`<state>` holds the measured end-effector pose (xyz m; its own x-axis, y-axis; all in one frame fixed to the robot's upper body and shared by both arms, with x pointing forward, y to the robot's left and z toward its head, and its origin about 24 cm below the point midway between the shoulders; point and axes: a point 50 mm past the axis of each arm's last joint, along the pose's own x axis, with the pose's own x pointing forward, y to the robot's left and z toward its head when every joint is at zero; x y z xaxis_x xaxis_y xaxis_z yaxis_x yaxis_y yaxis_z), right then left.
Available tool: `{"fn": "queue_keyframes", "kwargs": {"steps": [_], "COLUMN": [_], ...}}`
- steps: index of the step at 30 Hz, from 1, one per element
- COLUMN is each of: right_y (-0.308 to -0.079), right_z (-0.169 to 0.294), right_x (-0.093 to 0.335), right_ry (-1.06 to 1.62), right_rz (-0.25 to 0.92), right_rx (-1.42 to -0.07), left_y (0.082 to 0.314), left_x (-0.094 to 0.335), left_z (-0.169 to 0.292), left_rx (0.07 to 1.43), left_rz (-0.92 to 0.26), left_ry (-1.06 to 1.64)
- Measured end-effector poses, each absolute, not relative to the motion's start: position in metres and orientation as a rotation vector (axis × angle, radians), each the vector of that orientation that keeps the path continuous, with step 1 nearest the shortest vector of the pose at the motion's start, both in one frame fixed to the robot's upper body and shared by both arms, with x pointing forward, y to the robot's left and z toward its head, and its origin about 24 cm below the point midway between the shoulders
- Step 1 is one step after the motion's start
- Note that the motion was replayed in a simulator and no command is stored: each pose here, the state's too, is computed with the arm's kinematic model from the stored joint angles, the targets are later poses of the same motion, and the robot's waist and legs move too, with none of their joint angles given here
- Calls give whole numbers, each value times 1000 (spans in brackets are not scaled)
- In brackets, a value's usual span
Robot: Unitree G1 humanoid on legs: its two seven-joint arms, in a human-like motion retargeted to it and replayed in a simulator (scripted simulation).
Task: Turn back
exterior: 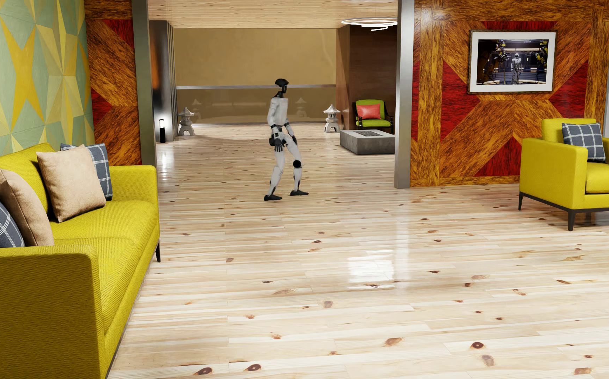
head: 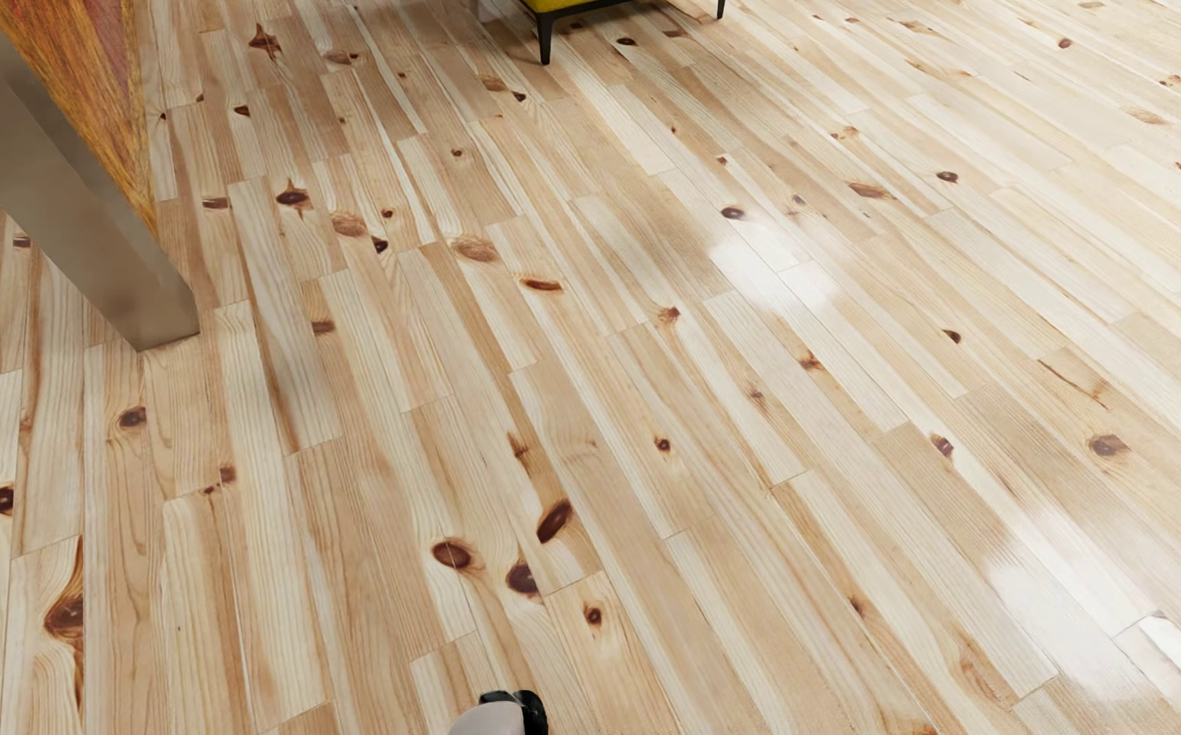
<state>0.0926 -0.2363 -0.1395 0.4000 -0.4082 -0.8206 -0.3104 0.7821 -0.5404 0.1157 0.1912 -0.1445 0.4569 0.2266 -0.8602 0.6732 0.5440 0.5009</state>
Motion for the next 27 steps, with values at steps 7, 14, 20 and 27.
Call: {"fn": "queue_keyframes", "kwargs": {"steps": [7,14,20,27], "right_y": [-213,-217,-240,-236], "right_z": [-156,-160,-140,-104], "right_x": [26,8,72,171], "right_ry": [1371,1483,1216,891], "right_rz": [-65,248,128,137], "right_rx": [-570,-662,-802,-930], "left_y": [190,178,182,211], "left_x": [118,187,218,152], "left_z": [-155,-121,-103,-132], "left_rx": [1124,1052,1091,972], "left_rz": [-553,-280,-261,-157], "left_ry": [1267,873,807,1061]}}
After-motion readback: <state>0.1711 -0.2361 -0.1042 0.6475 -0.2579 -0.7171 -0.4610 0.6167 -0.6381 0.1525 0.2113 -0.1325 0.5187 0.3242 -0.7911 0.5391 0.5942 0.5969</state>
